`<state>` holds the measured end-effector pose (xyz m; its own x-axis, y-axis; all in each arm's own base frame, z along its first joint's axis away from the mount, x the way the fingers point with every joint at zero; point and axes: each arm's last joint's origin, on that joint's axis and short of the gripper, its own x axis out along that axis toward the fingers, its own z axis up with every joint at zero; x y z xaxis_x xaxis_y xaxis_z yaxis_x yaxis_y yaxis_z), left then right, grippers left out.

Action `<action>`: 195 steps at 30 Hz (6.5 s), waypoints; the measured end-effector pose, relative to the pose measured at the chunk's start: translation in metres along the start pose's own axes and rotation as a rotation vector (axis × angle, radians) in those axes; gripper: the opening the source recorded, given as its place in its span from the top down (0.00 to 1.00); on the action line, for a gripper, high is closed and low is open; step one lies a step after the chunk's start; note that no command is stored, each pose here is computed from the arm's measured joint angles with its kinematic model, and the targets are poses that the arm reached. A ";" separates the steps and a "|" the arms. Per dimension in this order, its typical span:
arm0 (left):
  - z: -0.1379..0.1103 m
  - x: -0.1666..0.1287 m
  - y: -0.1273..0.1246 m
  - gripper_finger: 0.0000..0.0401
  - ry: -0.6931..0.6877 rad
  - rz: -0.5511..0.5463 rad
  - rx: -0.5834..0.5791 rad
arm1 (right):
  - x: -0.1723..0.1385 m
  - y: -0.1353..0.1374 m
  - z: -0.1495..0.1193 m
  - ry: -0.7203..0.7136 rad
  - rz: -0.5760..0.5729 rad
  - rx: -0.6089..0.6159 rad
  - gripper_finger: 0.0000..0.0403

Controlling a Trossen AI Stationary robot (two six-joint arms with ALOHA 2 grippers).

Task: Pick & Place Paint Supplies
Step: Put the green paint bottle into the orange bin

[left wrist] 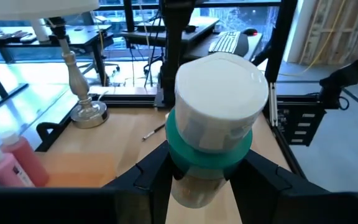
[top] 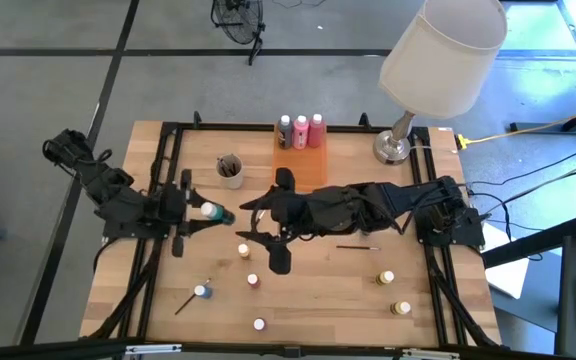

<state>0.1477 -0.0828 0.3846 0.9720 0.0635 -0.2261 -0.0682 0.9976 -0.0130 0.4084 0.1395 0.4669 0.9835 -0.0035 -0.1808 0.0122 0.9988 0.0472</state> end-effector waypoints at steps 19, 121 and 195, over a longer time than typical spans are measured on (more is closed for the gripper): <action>0.032 0.050 -0.012 0.66 0.132 -0.111 0.086 | 0.023 0.002 -0.018 0.047 -0.003 -0.007 0.39; 0.037 0.040 -0.007 0.43 0.128 -0.104 0.113 | 0.030 -0.008 -0.025 0.106 -0.005 -0.003 0.70; -0.005 -0.068 0.060 0.45 0.438 -0.003 -0.264 | 0.006 -0.149 -0.040 -0.042 -0.223 0.116 0.70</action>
<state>0.0766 -0.0276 0.3947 0.7911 -0.0136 -0.6116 -0.1750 0.9529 -0.2475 0.4051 -0.0075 0.4198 0.9606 -0.2279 -0.1588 0.2484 0.9608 0.1234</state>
